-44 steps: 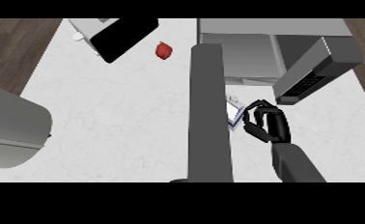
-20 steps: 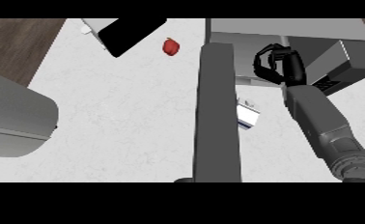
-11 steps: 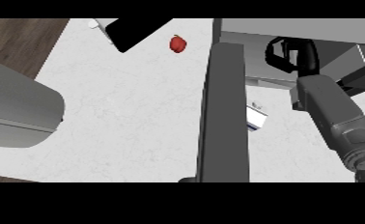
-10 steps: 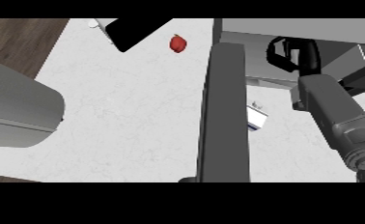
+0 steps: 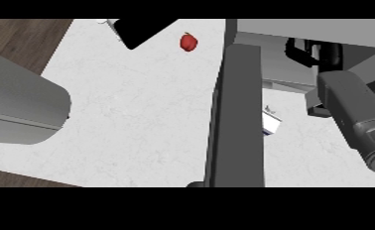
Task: Pick up the milk, place it into the microwave and close the microwave
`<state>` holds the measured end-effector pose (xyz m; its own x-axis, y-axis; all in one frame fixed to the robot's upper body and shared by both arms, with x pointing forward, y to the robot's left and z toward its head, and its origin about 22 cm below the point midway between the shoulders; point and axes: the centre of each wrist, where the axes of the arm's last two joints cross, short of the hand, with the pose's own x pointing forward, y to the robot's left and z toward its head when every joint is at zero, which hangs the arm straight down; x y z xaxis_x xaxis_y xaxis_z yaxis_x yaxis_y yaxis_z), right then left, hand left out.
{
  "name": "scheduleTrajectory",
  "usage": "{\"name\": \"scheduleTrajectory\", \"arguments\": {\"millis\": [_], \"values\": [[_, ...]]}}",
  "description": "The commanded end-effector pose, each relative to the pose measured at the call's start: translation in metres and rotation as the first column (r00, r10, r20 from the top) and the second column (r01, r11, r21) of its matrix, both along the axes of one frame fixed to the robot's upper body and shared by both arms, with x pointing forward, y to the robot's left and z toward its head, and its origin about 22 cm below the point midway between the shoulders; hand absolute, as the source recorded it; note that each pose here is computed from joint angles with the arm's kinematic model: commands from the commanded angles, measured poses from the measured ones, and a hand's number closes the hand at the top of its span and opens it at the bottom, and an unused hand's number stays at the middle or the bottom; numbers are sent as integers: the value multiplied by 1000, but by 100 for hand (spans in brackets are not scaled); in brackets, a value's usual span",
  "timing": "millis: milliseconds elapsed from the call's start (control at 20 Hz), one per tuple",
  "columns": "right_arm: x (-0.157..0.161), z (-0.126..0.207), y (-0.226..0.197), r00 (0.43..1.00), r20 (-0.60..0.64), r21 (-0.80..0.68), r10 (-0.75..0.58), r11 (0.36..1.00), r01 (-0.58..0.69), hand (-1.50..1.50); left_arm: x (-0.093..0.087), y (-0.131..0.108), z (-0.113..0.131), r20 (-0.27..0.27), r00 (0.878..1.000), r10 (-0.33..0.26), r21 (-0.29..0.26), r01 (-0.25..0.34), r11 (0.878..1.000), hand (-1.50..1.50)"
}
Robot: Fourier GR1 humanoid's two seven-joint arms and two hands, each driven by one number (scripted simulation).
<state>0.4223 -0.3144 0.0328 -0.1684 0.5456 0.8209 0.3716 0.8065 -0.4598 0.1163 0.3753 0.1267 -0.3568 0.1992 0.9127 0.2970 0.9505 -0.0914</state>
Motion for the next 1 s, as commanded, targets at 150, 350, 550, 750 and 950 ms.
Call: {"name": "scheduleTrajectory", "arguments": {"millis": [150, 350, 550, 750, 950], "values": [[1, 9, -10, 999, 19, -9, -40, 999, 40, 150, 10, 2, -3, 2, 1000, -27, -1, 27, 1000, -150], [1, 11, -12, 999, 13, -16, -44, 999, 44, 150, 13, 5, -1, -1, 1000, -22, 5, 22, 1000, -150], [2, 19, -23, 998, 28, -9, -49, 999, 50, 150, 14, 5, 1, -5, 1000, -4, 28, 4, 1000, -150], [1, 18, -23, 998, 28, -10, -62, 998, 62, 150, 17, 6, 2, -3, 1000, -18, 49, 18, 999, -150], [1, 25, -32, 997, 32, -3, -68, 998, 68, 150, 18, 10, 7, -13, 1000, 2, 80, -1, 997, -150]]}}
